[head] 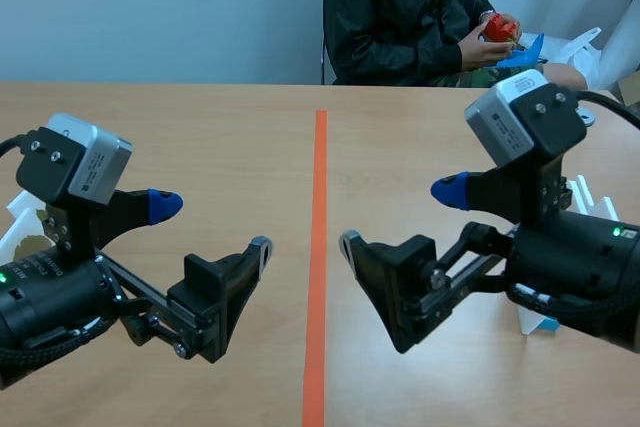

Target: Sort the leaf by its shape. The table is split by an orange tape line. A compound leaf with several leaflets goes to the left side, a simple leaf with one blade goes to the right side. Return to the home posture when a red brick is placed on the table.

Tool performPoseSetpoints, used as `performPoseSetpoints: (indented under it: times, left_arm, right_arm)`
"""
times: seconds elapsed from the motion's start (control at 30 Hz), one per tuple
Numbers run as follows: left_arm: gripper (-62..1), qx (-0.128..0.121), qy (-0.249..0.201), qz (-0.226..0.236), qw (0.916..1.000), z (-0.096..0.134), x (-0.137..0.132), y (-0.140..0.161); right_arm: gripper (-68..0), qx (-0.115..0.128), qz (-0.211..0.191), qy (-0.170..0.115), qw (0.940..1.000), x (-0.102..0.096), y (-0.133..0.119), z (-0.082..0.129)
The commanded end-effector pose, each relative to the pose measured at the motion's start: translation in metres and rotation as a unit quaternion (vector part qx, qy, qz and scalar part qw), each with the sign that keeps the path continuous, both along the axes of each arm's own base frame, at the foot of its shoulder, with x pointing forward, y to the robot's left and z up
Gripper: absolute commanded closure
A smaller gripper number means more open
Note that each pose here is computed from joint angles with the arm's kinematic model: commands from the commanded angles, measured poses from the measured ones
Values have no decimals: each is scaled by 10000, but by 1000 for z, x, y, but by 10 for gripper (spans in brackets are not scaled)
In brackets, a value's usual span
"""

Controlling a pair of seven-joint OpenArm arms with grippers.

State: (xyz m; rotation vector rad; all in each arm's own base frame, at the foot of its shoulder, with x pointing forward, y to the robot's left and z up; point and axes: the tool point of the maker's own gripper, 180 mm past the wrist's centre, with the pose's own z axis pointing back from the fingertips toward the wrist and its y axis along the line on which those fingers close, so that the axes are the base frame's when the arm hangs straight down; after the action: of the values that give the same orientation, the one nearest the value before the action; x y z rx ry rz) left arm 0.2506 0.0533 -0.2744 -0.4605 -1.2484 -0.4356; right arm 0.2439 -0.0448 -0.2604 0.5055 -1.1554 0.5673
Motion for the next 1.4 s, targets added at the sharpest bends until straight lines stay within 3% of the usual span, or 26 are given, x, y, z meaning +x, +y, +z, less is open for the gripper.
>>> performPoseSetpoints:
  times: [0.0, 0.13, 0.33, 0.47, 0.7, 0.9, 1.37]
  left_arm:
    - [-623, -62, -89, -2, 9999, 6, 0, 0]
    - [-623, -62, -89, -2, 9999, 6, 0, 0]
    - [-623, -60, -89, -2, 9999, 6, 0, 0]
    - [-623, -59, -91, -3, 9999, 6, 0, 0]
    - [-623, -55, -87, 0, 9999, 6, 0, 0]
    - [-623, -10, -15, -9, 10000, 3, -1, 0]
    - [-623, -9, -16, -9, 10000, 3, -1, 0]
  right_arm:
    - [-679, -5, -49, -127, 9999, 6, -6, 7]
    - [-679, -72, -121, -136, 9998, 7, -9, 5]
    - [-679, -286, -759, -224, 9965, 21, -26, 3]
    - [-679, -275, -1065, -246, 9936, 26, -33, 4]
    - [-679, -334, -1116, -165, 9931, 26, -35, 0]
    - [-679, -580, -1230, -272, 9903, 29, -41, -1]
    - [-679, -754, -1240, -486, 9882, 31, -44, 2]
